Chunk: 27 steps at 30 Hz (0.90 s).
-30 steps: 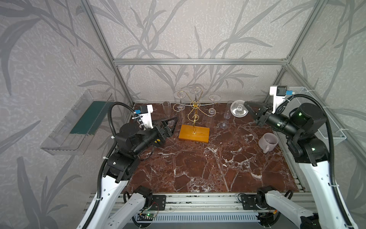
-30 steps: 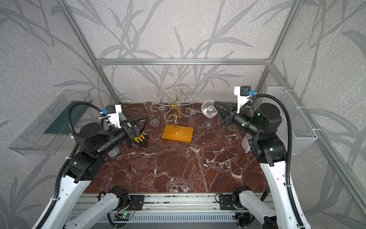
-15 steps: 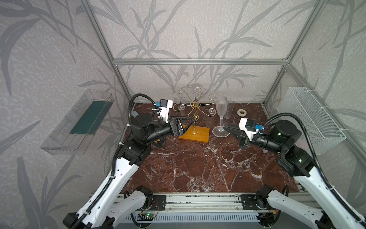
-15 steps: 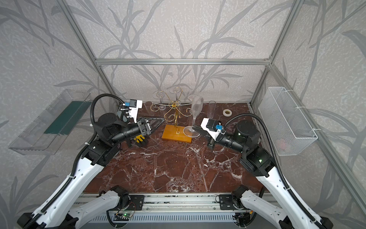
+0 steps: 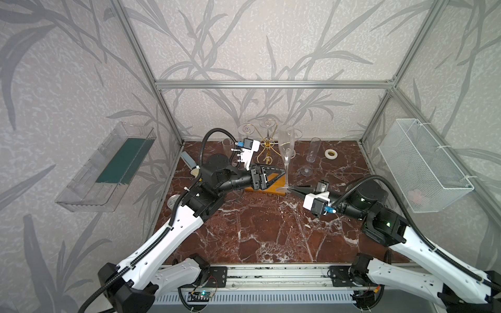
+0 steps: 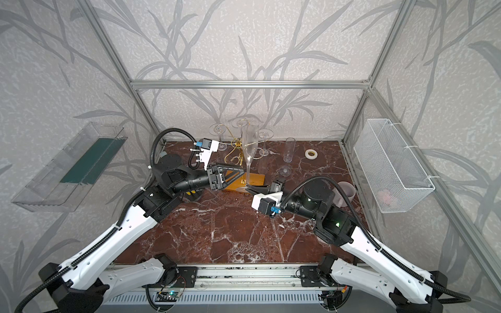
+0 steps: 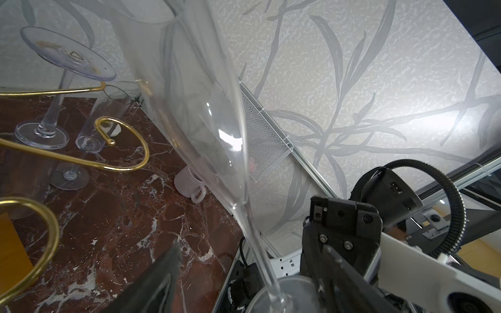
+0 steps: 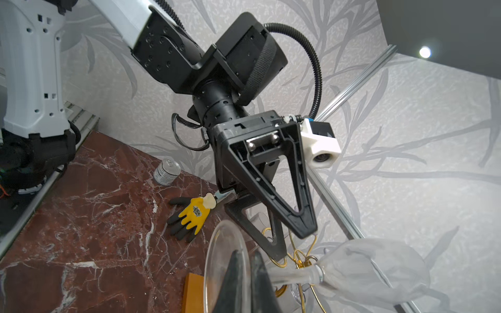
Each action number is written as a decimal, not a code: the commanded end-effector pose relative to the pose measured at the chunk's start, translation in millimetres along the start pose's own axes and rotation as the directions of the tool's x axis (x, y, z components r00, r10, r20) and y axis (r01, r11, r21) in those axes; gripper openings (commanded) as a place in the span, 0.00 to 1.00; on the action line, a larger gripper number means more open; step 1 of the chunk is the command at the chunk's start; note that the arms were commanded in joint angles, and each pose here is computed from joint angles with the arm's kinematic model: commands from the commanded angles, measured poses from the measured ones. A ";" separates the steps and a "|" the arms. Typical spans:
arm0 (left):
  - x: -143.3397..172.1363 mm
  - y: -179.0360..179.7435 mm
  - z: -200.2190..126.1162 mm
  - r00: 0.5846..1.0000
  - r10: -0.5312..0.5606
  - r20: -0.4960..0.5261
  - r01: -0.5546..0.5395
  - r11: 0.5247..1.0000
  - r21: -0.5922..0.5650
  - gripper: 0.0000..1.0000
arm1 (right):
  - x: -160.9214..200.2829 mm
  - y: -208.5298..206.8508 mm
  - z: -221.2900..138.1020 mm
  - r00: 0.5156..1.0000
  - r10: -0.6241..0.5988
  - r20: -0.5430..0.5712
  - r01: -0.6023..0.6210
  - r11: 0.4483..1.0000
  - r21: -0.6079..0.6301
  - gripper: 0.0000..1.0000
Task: Take the wine glass off the wine glass rack
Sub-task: Pick up the wine glass from the wine glass rack.
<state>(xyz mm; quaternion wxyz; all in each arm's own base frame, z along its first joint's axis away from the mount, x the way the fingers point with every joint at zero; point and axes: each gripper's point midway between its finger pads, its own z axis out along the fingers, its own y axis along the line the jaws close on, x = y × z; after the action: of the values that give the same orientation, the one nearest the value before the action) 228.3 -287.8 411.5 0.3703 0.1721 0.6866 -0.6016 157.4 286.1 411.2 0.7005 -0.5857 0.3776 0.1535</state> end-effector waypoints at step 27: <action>5.4 -22.1 10.3 0.998 -0.061 -0.017 0.063 0.989 0.136 0.00 | -3.6 11.7 12.5 0.957 -0.291 0.005 0.291 0.957 0.008 0.05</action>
<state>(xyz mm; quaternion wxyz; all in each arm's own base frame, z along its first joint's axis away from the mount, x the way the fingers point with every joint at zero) 220.0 -306.3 407.7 0.3203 0.1724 0.6747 -0.6423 156.3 300.3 398.2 0.7120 -0.6316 0.3020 0.0532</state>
